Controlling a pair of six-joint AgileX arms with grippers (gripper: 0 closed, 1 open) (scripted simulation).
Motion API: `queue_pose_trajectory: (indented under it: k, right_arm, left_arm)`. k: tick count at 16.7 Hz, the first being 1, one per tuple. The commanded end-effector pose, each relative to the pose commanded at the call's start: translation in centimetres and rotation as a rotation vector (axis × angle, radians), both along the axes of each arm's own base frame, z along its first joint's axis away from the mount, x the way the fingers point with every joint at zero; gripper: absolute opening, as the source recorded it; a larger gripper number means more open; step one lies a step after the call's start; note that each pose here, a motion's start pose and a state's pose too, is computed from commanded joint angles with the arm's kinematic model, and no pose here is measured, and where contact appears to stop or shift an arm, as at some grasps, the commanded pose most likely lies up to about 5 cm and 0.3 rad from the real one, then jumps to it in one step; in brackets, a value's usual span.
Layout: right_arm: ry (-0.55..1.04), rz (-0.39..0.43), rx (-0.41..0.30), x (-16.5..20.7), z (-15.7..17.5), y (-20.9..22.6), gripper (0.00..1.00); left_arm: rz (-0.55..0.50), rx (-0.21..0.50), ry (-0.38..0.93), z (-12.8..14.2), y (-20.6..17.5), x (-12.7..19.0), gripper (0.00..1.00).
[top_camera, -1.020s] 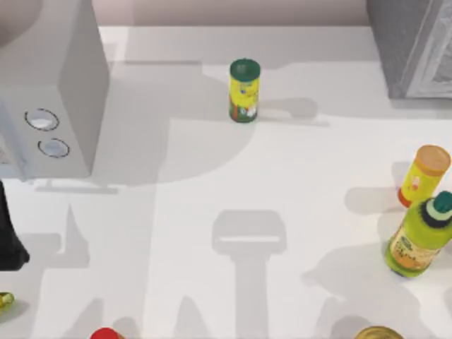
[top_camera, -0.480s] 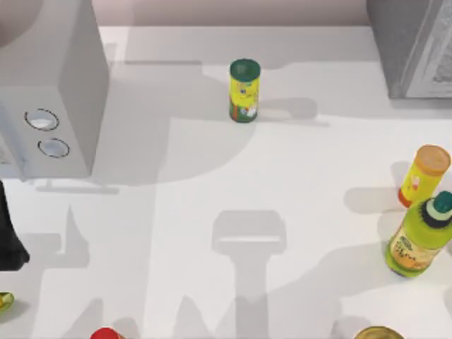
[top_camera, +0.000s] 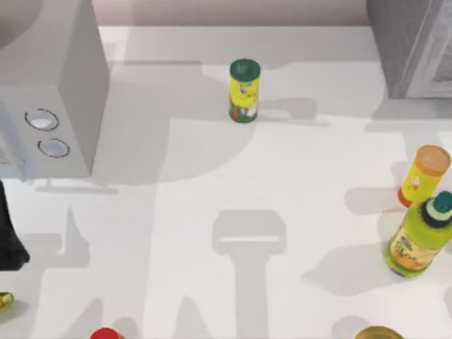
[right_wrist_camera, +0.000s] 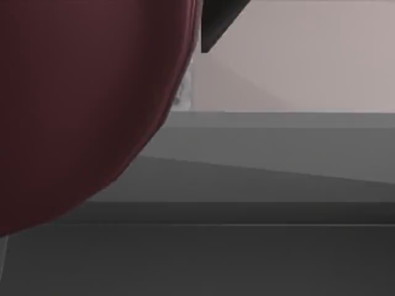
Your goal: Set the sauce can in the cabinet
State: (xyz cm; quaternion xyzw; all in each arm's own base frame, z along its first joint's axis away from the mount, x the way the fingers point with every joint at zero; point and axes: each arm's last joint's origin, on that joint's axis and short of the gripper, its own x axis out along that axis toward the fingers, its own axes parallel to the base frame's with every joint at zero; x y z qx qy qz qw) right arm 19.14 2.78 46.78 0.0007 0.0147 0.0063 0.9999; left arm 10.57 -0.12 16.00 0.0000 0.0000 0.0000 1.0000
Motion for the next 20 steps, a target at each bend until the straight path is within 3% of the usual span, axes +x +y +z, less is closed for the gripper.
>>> queue_pose_trajectory:
  k: [3, 7, 15, 20]
  right_arm:
    - [-0.02, -0.002, 0.002, 2.5, 3.7, 0.9, 0.0]
    - [-0.02, -0.006, -0.001, 5.1, 5.8, 1.8, 0.0]
    - [-0.023, -0.01, 0.001, 5.5, 6.2, 1.9, 0.0]
    - [0.033, 0.01, -0.005, 10.1, 5.1, 2.6, 0.0]
  left_arm:
    - [0.0, 0.0, 0.0, 0.0, 0.0, 0.0, 1.0]
    - [0.0, 0.0, 0.0, 0.0, 0.0, 0.0, 1.0]
    - [0.0, 0.0, 0.0, 0.0, 0.0, 0.0, 1.0]
    - [0.0, 0.0, 0.0, 0.0, 0.0, 0.0, 1.0]
